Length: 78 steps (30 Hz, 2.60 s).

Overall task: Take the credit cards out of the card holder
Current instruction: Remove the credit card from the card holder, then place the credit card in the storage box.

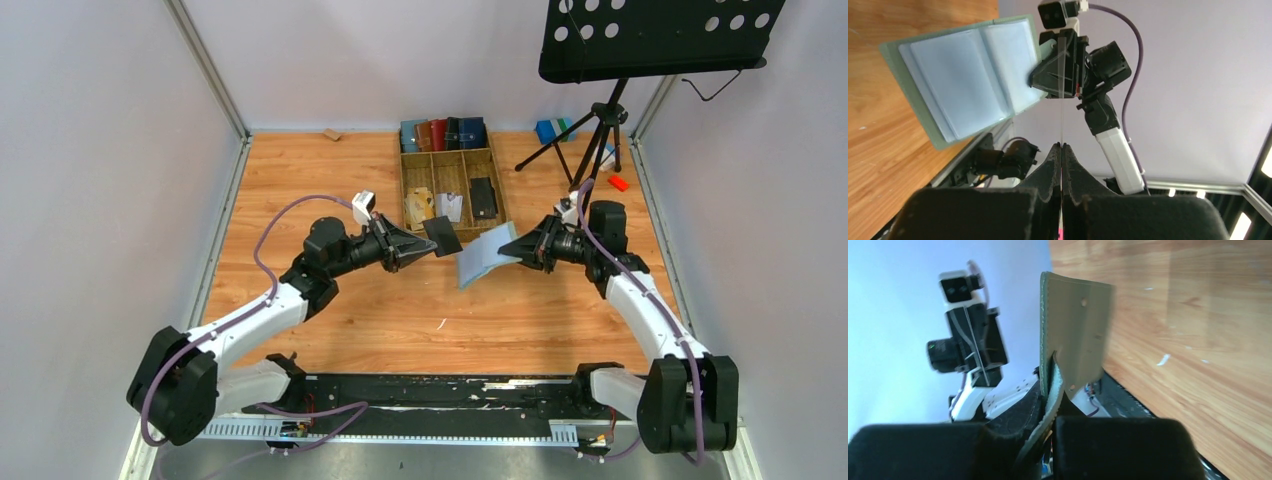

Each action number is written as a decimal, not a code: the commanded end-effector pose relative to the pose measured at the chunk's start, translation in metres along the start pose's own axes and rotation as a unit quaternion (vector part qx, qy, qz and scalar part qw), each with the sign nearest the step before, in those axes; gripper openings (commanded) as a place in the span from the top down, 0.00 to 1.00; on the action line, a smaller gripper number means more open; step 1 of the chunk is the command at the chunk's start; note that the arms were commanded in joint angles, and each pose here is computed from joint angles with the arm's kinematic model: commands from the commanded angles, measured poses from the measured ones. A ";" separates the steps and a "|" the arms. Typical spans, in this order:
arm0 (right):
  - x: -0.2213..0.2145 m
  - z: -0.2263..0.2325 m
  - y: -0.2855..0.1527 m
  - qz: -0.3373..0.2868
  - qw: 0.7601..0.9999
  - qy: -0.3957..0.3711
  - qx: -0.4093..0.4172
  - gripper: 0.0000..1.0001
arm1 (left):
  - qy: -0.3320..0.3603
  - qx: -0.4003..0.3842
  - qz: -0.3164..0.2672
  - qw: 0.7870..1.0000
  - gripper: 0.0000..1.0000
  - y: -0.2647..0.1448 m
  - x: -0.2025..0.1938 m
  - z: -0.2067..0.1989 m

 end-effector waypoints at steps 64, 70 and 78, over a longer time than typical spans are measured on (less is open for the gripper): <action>0.009 -0.061 -0.029 0.031 0.970 -0.140 -0.198 1.00 | 0.202 0.276 -0.011 0.940 0.66 0.207 0.170 0.048; 0.007 -0.039 -0.022 0.023 0.982 -0.127 -0.134 1.00 | 0.213 0.259 0.037 0.941 0.61 0.165 0.127 0.017; 0.007 0.003 -0.007 0.009 0.997 -0.075 -0.018 1.00 | 0.190 0.187 0.066 0.962 0.29 0.082 0.054 -0.007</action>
Point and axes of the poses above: each gripper's point midway between its finger pads, its own y axis out along the fingers, its own z axis along the line the jaws close on, x = y × z, the point moved 2 cm from there along -y, back along the fingers, and after that the axes turned 12 degrees about -y, right-handed, at the moved point
